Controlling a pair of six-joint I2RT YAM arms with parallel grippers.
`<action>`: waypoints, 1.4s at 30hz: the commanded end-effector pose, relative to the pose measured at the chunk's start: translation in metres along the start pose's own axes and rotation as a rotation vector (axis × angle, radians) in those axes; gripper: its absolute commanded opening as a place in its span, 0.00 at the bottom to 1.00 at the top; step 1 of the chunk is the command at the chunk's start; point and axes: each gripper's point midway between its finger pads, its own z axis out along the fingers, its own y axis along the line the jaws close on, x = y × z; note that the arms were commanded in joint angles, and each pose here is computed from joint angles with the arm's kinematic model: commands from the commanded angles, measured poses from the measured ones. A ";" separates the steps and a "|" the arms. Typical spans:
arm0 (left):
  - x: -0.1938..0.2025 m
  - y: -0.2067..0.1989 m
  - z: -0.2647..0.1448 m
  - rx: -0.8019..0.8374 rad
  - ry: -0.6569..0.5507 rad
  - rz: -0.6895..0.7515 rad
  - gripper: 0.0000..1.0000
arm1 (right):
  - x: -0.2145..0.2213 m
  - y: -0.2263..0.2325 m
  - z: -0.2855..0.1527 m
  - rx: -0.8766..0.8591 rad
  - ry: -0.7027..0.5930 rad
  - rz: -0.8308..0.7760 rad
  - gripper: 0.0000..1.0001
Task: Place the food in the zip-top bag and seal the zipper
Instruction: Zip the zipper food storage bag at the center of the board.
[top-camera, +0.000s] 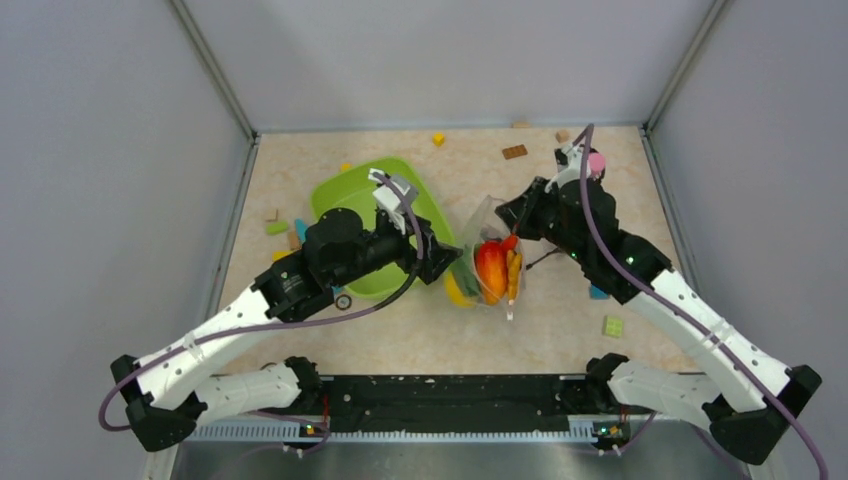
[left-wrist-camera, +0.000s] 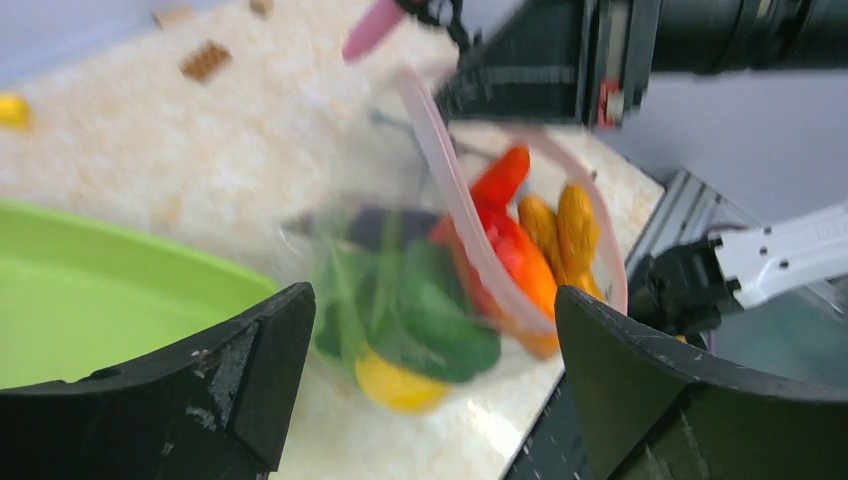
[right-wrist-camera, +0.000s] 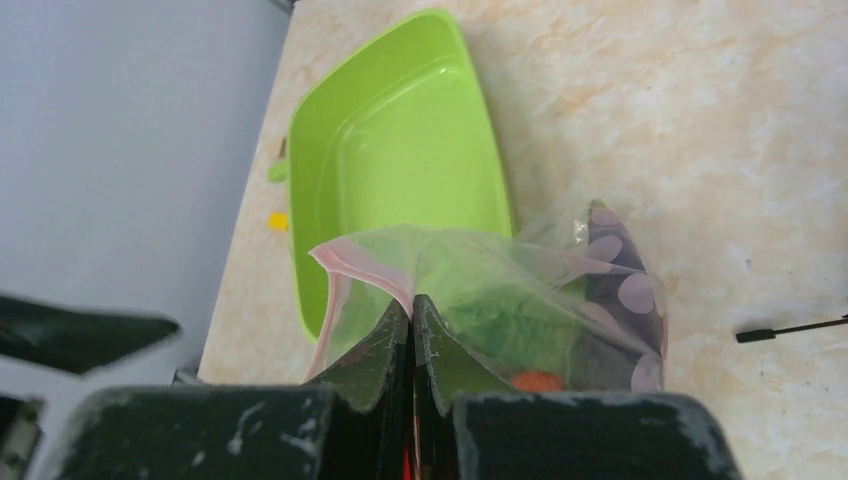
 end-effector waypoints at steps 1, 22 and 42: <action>0.034 -0.016 0.003 0.085 0.047 -0.145 0.94 | -0.055 0.012 0.014 0.045 -0.202 0.081 0.00; 0.081 -0.041 0.057 -0.209 0.158 -0.054 0.78 | -0.079 0.003 0.047 0.166 -0.308 0.133 0.00; 0.063 -0.027 0.068 -0.312 0.143 0.049 0.00 | -0.072 -0.021 0.026 0.257 -0.270 -0.026 0.00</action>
